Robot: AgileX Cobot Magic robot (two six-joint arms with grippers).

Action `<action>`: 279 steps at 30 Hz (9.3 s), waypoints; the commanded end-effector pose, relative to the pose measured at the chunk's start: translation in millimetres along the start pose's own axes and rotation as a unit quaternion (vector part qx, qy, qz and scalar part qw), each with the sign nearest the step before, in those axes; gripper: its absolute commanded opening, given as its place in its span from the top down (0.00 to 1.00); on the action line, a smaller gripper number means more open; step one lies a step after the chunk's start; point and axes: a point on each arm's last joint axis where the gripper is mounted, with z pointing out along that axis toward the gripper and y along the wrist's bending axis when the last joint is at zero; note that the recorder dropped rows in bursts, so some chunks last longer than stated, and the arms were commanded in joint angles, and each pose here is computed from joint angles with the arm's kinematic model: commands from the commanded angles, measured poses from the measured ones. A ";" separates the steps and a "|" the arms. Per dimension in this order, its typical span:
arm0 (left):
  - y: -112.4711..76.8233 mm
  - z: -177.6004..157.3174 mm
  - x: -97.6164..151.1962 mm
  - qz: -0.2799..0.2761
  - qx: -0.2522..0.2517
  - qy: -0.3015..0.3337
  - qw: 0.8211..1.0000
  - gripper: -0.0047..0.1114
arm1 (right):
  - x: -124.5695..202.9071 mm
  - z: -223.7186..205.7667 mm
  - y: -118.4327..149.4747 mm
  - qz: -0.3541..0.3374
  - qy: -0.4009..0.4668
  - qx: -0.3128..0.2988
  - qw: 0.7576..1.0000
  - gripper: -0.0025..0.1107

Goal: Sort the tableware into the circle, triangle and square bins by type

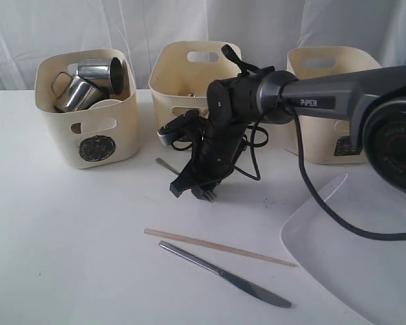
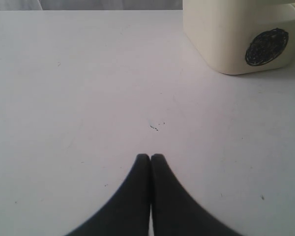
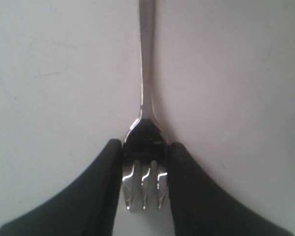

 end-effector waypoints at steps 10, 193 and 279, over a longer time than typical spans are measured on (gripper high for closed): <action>-0.4 0.1 0.6 -0.001 0.003 -0.002 1.000 0.96 | 10.7 4.0 2.8 0.008 0.050 -0.026 0.998 0.98; -0.4 0.1 0.6 -0.001 0.003 -0.002 1.000 0.96 | 17.4 -160.3 -95.8 0.392 -0.763 0.013 0.514 0.98; -5.1 -0.2 0.6 0.012 0.045 -0.002 0.999 0.96 | 81.6 -0.6 90.7 -0.180 0.118 -0.064 0.974 0.65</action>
